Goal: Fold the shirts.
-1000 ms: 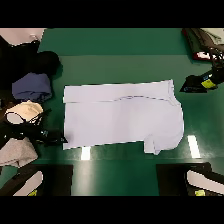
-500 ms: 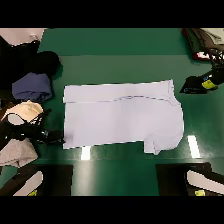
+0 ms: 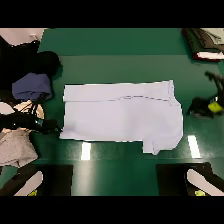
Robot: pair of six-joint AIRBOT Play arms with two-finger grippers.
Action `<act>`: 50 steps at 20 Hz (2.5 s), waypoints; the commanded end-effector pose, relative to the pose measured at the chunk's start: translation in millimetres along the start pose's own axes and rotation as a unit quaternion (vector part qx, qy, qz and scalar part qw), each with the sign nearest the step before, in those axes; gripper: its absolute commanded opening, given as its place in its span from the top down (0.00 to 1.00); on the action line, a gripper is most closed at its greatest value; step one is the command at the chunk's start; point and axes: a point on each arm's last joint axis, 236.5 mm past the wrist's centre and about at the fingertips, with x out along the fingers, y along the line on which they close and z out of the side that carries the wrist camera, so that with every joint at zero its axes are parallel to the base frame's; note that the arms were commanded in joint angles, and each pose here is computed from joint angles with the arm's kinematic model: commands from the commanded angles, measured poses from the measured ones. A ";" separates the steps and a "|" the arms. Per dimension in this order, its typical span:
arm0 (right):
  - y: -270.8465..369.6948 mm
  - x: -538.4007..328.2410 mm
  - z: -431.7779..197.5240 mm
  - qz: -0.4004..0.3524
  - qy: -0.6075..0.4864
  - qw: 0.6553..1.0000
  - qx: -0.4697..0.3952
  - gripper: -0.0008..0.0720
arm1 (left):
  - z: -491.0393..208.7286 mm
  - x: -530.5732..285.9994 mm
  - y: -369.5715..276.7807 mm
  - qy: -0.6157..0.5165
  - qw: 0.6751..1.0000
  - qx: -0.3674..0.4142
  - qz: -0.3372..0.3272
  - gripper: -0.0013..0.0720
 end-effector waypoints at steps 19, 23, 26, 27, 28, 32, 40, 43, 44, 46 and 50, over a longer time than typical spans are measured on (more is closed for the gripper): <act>4.4 111.9 -81.1 0.068 0.039 0.993 0.091 0.96 | 21.4 -17.9 -19.2 -0.033 0.999 0.018 -0.020 0.95; 19.8 47.0 -50.9 0.063 -0.073 0.994 0.056 0.97 | 67.7 -65.9 -45.1 -0.110 0.992 0.063 -0.018 0.95; 30.3 -3.4 -18.3 0.060 -0.161 0.984 0.040 0.97 | 107.8 -104.3 -56.5 -0.192 0.977 0.089 0.003 0.95; 33.7 -15.2 -8.3 0.063 -0.177 0.982 0.036 0.97 | 117.3 -110.7 -57.2 -0.213 0.973 0.091 0.007 0.95; 36.0 -25.3 2.4 0.064 -0.188 0.979 0.033 0.97 | 123.5 -112.9 -55.4 -0.226 0.970 0.090 0.011 0.95; 38.1 -48.7 57.6 0.072 -0.221 0.972 0.032 0.97 | 151.7 -110.3 -43.1 -0.259 0.963 0.070 0.016 0.95; 69.8 -13.1 166.0 0.070 -0.229 0.971 -0.016 0.97 | 221.5 -77.7 -15.5 -0.316 0.948 0.011 -0.025 0.95; 80.1 5.2 199.0 0.071 -0.220 0.973 -0.025 0.97 | 236.3 -56.7 7.5 -0.314 0.949 -0.020 -0.019 0.95; 83.8 12.8 207.7 0.071 -0.213 0.974 -0.028 0.97 | 239.1 -49.7 13.0 -0.308 0.951 -0.025 -0.018 0.95; 89.5 26.9 223.1 0.072 -0.201 0.976 -0.034 0.96 | 244.5 -38.4 20.7 -0.296 0.954 -0.033 -0.018 0.95; 96.4 41.5 241.5 0.077 -0.173 0.981 -0.042 0.42 | 258.1 -46.3 16.9 -0.302 0.951 -0.060 -0.032 0.28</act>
